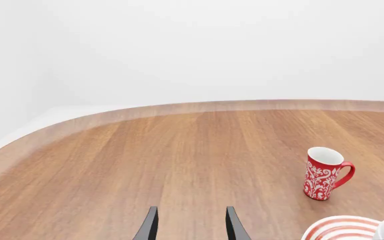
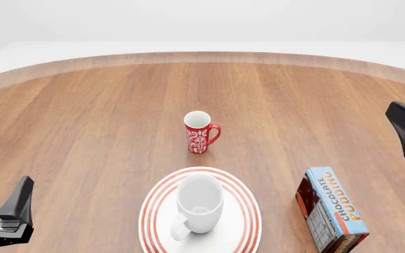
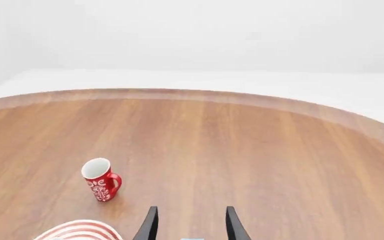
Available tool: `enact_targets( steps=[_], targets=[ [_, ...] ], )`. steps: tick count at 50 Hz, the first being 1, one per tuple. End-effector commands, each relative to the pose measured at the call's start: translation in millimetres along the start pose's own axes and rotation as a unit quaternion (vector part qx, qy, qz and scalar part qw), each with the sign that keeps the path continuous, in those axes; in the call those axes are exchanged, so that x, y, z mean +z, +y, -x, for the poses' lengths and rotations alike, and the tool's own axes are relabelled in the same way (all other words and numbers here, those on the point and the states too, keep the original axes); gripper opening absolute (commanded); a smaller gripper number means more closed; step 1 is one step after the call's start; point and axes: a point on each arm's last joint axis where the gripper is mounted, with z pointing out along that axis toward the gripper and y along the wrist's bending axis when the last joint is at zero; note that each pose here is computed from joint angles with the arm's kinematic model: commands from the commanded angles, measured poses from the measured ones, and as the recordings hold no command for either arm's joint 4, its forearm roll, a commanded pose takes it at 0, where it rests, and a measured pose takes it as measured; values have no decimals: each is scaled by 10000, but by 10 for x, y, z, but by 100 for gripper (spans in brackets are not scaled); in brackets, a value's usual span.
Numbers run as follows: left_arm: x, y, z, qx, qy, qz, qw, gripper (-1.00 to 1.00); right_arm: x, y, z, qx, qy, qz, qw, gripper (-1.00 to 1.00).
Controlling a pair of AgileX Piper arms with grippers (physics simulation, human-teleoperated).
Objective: Pick up the white mug and put it on the plate, and put the chocolate pudding to the right of the plate.
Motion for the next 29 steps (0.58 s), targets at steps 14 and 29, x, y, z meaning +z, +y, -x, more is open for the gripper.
enact_targets(
  steps=[14,29],
  targets=[
    [10,-2,1,34,4,-12,10000,100,-817,-1,33,-600,-1750,-121,9827,100],
    [9,-9,0,140,7,-66,9999,100,-1154,9,5,-722,-2804,-337,9566,100]
  ],
)
